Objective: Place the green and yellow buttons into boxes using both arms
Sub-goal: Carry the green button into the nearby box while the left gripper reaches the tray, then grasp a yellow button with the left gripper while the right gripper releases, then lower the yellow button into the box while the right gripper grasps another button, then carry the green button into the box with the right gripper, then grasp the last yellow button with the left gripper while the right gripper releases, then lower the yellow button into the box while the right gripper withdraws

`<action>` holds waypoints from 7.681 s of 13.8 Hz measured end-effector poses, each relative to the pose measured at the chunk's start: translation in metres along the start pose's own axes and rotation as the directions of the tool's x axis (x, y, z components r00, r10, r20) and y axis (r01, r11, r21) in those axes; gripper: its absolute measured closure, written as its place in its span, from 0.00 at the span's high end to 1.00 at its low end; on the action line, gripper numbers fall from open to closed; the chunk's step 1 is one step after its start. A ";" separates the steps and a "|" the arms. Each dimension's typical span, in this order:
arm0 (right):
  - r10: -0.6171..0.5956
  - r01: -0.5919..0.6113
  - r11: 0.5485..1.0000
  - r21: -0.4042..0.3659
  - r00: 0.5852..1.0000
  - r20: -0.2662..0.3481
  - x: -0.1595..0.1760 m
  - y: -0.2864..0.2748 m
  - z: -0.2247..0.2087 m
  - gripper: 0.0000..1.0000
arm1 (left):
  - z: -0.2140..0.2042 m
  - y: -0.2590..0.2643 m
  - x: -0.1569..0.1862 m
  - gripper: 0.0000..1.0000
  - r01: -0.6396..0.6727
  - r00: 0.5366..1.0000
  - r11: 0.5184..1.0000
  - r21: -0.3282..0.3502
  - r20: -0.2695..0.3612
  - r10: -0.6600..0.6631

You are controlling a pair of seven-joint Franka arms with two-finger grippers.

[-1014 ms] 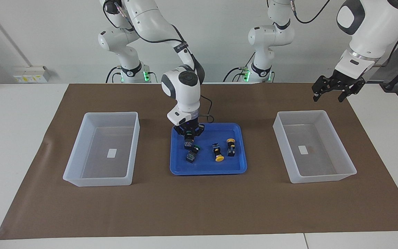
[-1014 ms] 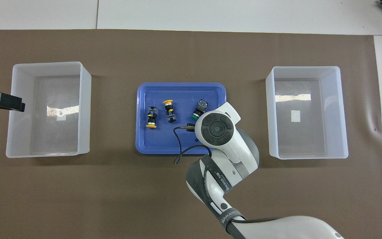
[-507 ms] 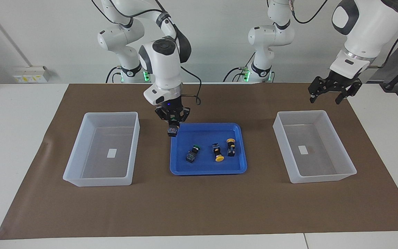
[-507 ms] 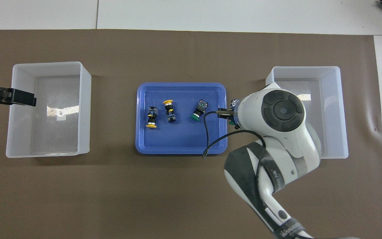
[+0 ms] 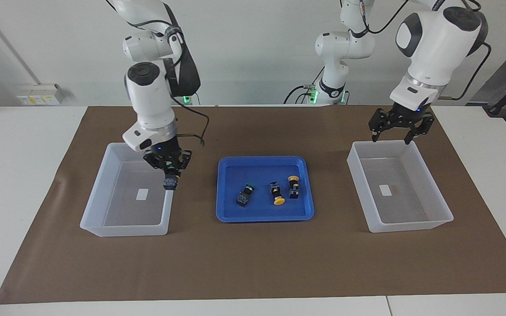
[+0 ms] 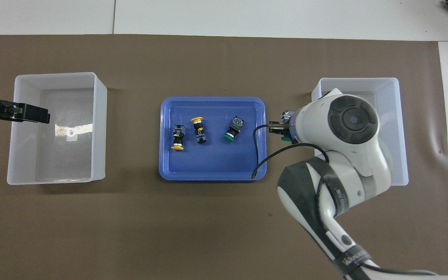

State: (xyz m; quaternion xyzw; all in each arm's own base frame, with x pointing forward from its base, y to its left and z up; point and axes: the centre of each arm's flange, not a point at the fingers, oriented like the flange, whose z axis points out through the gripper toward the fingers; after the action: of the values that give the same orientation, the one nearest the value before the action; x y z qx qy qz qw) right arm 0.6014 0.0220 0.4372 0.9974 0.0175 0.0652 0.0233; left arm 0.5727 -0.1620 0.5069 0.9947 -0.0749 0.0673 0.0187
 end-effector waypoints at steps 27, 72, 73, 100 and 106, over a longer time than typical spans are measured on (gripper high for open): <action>0.147 -0.144 0.988 0.057 0.988 -0.045 0.020 -0.048 -0.018 1.00 | 0.184 0.122 -0.016 0.33 -0.038 0.998 0.998 -0.039 -0.047 0.036; -0.208 0.204 0.978 0.048 0.973 0.099 -0.006 0.005 0.056 0.40 | 0.082 -0.022 0.041 1.00 0.031 0.973 0.999 -0.022 -0.229 -0.035; -0.231 0.228 0.973 0.047 0.969 0.091 -0.015 0.017 0.071 0.40 | 0.087 0.000 0.038 1.00 0.037 0.975 0.999 -0.035 -0.219 -0.043; 0.050 -0.055 0.997 0.053 0.994 0.100 -0.040 0.072 -0.214 1.00 | 0.093 0.047 0.018 0.33 0.221 0.966 0.974 -0.059 -0.123 -0.226; 0.128 -0.135 0.990 0.048 0.984 0.124 -0.055 0.095 -0.225 1.00 | 0.077 -0.130 0.030 0.33 0.158 0.967 0.987 0.020 -0.206 -0.150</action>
State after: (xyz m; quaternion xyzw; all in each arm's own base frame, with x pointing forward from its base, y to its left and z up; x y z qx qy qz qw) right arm 0.5203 -0.0654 0.6571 0.9988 -0.0481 0.0058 -0.0083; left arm 0.6321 -0.0414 0.4311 0.9856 0.0062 0.1683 0.0132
